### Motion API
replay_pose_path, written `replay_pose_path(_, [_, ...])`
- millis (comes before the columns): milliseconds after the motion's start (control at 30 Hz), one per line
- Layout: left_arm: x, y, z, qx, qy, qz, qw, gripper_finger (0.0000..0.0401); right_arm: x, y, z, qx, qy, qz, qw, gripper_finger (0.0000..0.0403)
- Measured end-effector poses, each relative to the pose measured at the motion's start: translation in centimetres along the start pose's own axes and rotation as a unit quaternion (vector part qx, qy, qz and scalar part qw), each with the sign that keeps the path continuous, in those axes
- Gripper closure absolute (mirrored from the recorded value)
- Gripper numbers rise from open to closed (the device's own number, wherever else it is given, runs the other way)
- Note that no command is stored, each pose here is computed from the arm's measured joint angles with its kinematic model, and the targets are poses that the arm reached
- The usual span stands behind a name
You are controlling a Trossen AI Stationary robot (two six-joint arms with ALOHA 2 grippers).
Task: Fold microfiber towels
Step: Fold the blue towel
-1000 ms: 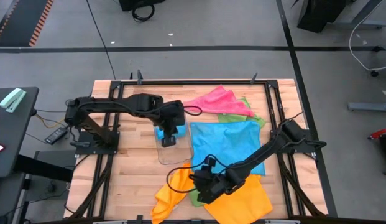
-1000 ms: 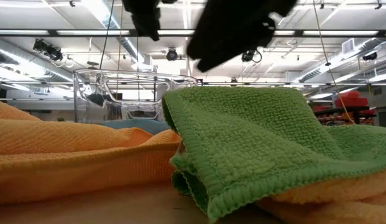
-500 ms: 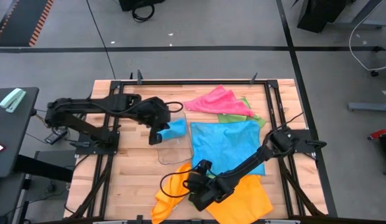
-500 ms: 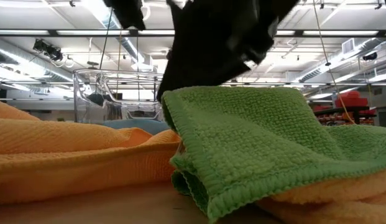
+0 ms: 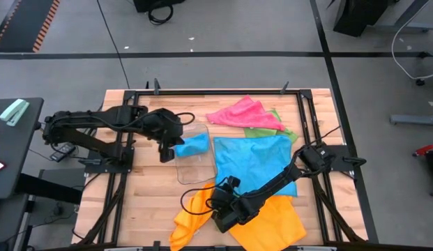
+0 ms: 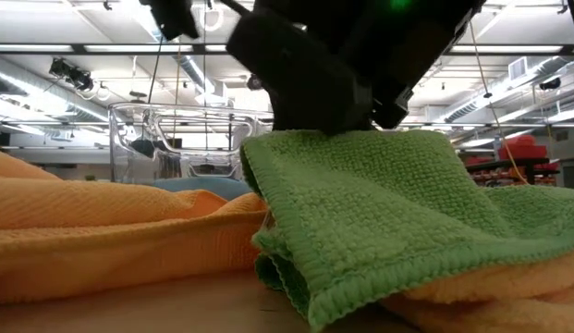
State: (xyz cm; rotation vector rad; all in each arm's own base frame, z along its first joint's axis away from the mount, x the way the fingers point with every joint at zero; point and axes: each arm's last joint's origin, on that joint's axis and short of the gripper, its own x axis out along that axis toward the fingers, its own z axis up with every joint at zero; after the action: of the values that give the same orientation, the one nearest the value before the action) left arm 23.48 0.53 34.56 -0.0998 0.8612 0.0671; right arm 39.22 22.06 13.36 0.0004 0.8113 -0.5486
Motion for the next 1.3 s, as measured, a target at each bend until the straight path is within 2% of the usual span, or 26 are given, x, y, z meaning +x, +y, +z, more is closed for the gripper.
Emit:
replay_pose_path(267, [-0.8, 0.0, -0.1, -0.007, -0.016, -0.001, 1.0, 0.0372, 0.8, -0.5, 0.1, 0.005, 0.003, -0.008, 1.0, 0.0237])
replay_pose_path(533, [-0.8, 0.0, -0.1, -0.012, -0.016, -0.001, 1.0, 0.0393, 1.3, -0.9, 0.4, 0.011, 0.02, -0.002, 1.0, 0.0282])
replay_pose_path(800, [-1.0, 0.0, -0.1, -0.012, -0.018, -0.001, 1.0, 0.0371, 1.4, -0.8, 0.3, 0.001, 0.041, 0.016, 0.999, 0.033])
replay_pose_path(967, [-1.0, 0.0, -0.1, -0.012, -0.018, -0.001, 1.0, 0.0377, 1.3, -0.9, 0.2, -0.001, 0.049, 0.015, 0.999, 0.0361])
replay_pose_path(1133, [-1.0, 0.0, -0.1, -0.011, -0.018, -0.001, 1.0, 0.0391, 1.1, -1.1, 0.1, 0.003, 0.058, 0.009, 0.998, 0.0365])
replay_pose_path(1300, [-1.0, 0.0, -0.1, -0.011, -0.018, -0.002, 1.0, 0.0387, 0.4, -1.2, 0.9, 0.012, 0.053, 0.023, 0.998, 0.0365])
